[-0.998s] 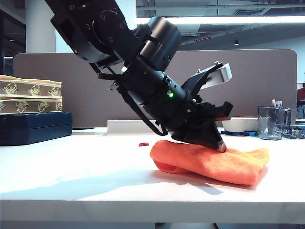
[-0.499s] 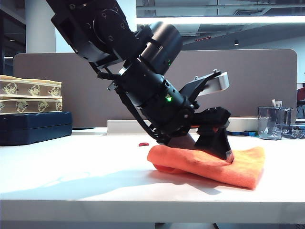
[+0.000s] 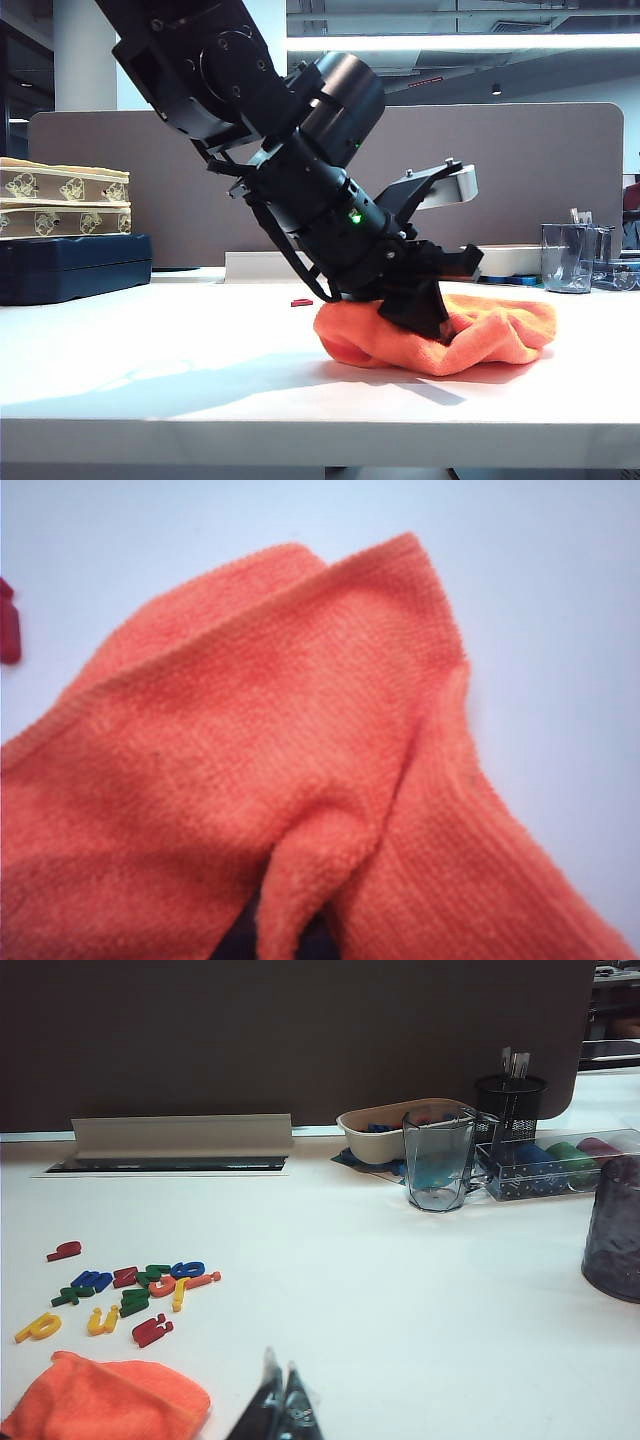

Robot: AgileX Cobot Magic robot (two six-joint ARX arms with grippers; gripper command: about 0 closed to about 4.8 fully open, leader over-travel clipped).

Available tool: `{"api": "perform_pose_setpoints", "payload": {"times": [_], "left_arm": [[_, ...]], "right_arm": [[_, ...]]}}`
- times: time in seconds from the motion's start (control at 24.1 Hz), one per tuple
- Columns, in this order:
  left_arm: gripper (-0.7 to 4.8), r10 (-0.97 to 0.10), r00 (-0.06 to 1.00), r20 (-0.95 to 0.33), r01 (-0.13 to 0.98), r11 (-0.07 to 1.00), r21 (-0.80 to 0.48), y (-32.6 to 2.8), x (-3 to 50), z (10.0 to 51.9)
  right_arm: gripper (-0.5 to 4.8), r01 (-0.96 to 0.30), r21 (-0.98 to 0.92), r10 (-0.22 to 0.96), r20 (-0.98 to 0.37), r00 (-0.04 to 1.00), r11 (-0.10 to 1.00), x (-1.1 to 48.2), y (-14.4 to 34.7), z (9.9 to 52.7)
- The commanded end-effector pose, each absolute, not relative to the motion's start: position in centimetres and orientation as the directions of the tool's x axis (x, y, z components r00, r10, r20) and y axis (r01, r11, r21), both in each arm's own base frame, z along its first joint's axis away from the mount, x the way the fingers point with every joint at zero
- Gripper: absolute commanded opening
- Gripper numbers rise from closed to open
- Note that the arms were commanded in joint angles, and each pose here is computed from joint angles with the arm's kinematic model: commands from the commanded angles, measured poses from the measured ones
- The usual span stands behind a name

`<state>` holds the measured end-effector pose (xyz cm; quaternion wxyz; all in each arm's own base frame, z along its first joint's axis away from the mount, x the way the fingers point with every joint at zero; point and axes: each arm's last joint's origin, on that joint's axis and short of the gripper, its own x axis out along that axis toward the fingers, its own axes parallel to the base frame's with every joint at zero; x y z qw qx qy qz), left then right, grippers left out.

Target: Use an orange cloth to wipe the letter magnets on the table away for a distance.

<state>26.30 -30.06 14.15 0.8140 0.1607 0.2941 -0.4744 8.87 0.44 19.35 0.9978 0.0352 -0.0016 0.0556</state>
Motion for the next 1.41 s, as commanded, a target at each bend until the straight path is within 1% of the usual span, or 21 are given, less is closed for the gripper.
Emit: {"api": "perform_pose_setpoints", "payload": {"times": [0.04, 0.21, 0.29, 0.46, 0.62, 0.83, 1.04, 1.21, 1.33, 1.41], "left_arm": [[-0.06, -0.71, 0.381, -0.592, 0.876, 0.482, -0.015, -30.7, 26.2, 14.5], [-0.06, -0.736, 0.375, -0.564, 0.887, 0.462, -0.013, -31.6, 26.0, 15.4], [-0.06, -0.774, 0.368, -0.515, 0.901, 0.435, -0.009, -32.8, 26.1, 16.9], [-0.06, -0.809, 0.395, -0.436, 0.903, 0.429, 0.022, -34.3, 27.0, 19.7], [-0.06, -0.829, 0.419, -0.371, 0.899, 0.437, 0.039, -36.2, 28.9, 21.4], [-0.06, -0.82, 0.424, -0.384, 0.895, 0.445, 0.039, -38.2, 30.7, 20.8], [-0.06, -0.785, 0.479, -0.392, 0.865, 0.499, 0.056, -39.5, 32.0, 19.7], [-0.06, -0.726, 0.527, -0.442, 0.828, 0.556, 0.074, -40.3, 32.9, 18.7], [-0.06, -0.683, 0.545, -0.486, 0.795, 0.605, 0.041, -40.2, 33.5, 17.7], [-0.06, -0.642, 0.543, -0.542, 0.768, 0.64, 0.012, -39.8, 33.9, 16.6]], "right_arm": [[0.0, -0.114, 0.073, 0.112, 0.027, 0.993, 0.991, 8.8, 0.4, 19.7], [0.0, -0.114, 0.073, 0.112, 0.027, 0.993, 0.991, 8.8, 0.4, 19.7], [0.0, -0.114, 0.073, 0.112, 0.027, 0.993, 0.991, 8.8, 0.4, 19.7], [-0.01, -0.114, 0.073, 0.112, 0.027, 0.993, 0.991, 8.8, 0.4, 19.7], [0.0, -0.114, 0.073, 0.112, 0.027, 0.993, 0.991, 8.8, 0.4, 19.7], [0.0, -0.114, 0.073, 0.112, 0.027, 0.993, 0.991, 8.8, 0.4, 19.7], [-0.01, -0.114, 0.073, 0.112, 0.027, 0.993, 0.991, 8.8, 0.4, 19.7], [-0.01, -0.13, 0.073, 0.129, 0.027, 0.991, 0.989, 8.8, 0.5, 19.7], [-0.01, -0.132, 0.073, 0.13, 0.027, 0.991, 0.989, 8.8, 0.5, 19.7], [-0.01, -0.132, 0.073, 0.13, 0.027, 0.991, 0.989, 8.8, 0.5, 19.7]]}}
